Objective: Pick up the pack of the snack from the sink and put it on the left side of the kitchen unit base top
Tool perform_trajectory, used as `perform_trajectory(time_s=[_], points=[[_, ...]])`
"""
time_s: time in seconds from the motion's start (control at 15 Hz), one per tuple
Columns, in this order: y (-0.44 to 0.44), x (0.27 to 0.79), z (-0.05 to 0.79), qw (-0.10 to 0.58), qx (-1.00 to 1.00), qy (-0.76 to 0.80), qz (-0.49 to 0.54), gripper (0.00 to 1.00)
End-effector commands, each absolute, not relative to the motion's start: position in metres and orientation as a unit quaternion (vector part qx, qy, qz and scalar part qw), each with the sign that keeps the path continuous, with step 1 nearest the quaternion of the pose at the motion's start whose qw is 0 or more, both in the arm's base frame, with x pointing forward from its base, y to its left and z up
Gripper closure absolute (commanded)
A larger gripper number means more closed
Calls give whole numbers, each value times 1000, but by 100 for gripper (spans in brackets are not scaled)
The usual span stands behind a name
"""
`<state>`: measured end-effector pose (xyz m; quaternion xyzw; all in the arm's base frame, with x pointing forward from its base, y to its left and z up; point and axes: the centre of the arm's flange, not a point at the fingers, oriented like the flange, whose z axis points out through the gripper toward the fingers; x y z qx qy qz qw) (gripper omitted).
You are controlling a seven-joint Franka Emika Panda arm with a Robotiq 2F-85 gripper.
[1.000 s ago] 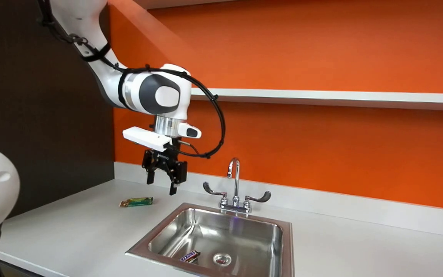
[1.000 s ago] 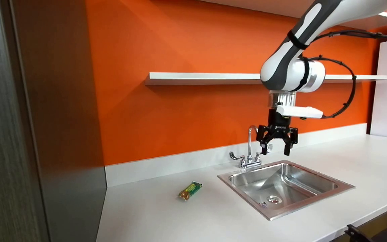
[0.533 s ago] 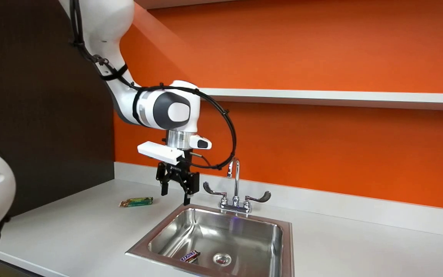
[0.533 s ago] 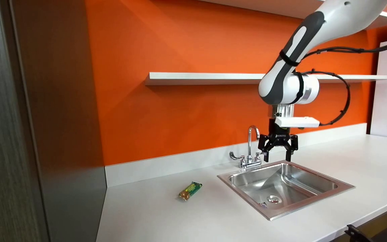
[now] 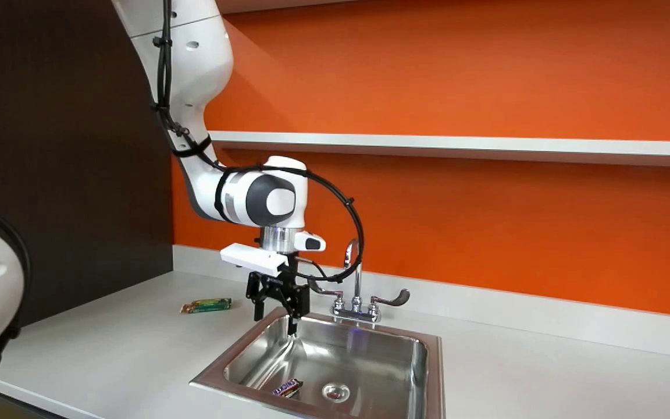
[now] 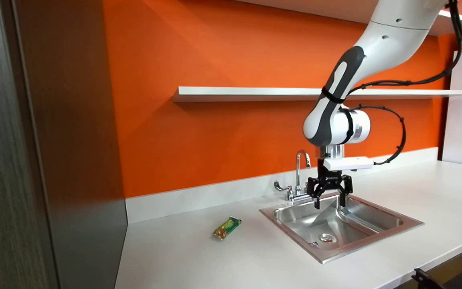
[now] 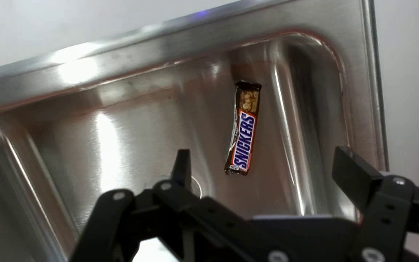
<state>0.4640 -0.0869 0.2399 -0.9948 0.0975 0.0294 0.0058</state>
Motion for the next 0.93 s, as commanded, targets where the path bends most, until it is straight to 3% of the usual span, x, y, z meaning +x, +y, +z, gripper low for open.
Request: perform_trajectory(time_s=[0.0, 0.87], points=[[-88, 480, 216, -9, -994, 105, 27, 0], [-83, 488, 141, -21, -991, 129, -2, 0]])
